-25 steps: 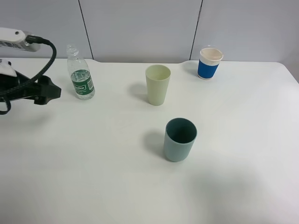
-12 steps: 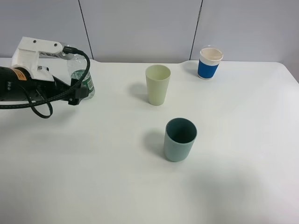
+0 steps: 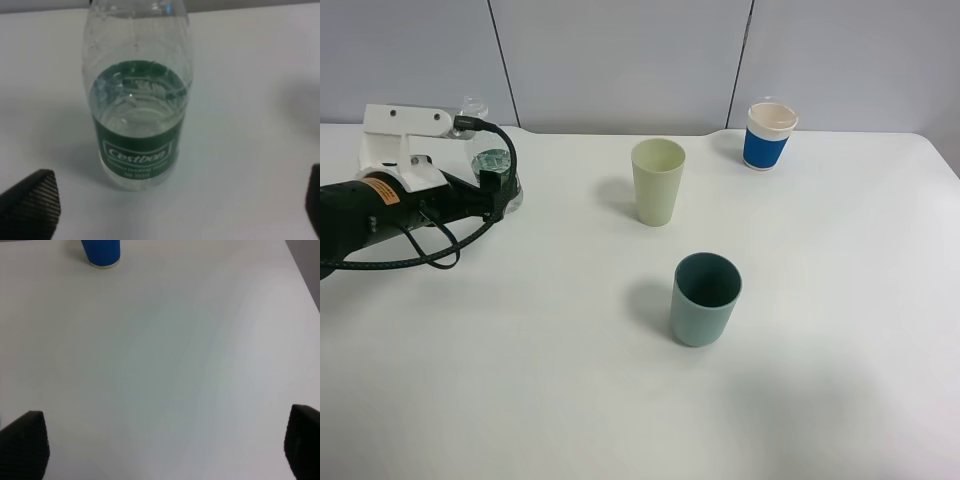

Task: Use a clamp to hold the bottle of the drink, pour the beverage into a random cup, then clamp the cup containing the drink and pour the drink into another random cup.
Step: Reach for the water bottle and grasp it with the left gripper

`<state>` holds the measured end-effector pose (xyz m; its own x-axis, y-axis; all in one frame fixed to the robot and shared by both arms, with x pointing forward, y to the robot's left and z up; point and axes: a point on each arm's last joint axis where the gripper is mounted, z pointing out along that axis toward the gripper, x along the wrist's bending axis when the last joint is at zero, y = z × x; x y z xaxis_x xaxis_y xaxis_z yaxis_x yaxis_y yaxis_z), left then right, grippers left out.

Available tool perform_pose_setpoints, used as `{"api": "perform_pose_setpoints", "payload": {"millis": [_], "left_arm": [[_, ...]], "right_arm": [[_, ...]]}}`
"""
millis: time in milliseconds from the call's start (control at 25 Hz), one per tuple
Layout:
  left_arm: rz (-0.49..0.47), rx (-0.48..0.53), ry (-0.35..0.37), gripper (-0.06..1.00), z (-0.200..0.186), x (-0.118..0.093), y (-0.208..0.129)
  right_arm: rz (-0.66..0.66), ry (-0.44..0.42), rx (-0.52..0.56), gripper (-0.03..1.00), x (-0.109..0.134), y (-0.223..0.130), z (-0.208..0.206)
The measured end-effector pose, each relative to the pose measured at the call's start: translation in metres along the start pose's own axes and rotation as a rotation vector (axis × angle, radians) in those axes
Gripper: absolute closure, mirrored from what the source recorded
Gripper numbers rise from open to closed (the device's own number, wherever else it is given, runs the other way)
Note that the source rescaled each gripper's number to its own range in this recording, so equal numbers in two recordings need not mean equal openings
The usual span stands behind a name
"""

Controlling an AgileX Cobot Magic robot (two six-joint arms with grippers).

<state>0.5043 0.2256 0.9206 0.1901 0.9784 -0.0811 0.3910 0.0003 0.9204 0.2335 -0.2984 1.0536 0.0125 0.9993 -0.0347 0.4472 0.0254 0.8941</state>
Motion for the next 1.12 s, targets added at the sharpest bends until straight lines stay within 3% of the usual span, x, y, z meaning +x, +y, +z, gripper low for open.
{"api": "perform_pose_setpoints", "payload": {"millis": [520,760,1120], "left_arm": [[-0.011,0.006,0.004,-0.06,0.027,0.003,-0.037],[-0.092,0.022,0.007,-0.06,0.049,0.005,-0.047],[-0.124,-0.027,0.021,-0.06,0.074,0.017,-0.038]], "right_arm": [[0.0,0.0,0.0,0.14,0.0,0.0,0.0],[0.0,0.0,0.0,0.14,0.0,0.0,0.0],[0.0,0.0,0.0,0.14,0.0,0.0,0.0]]}}
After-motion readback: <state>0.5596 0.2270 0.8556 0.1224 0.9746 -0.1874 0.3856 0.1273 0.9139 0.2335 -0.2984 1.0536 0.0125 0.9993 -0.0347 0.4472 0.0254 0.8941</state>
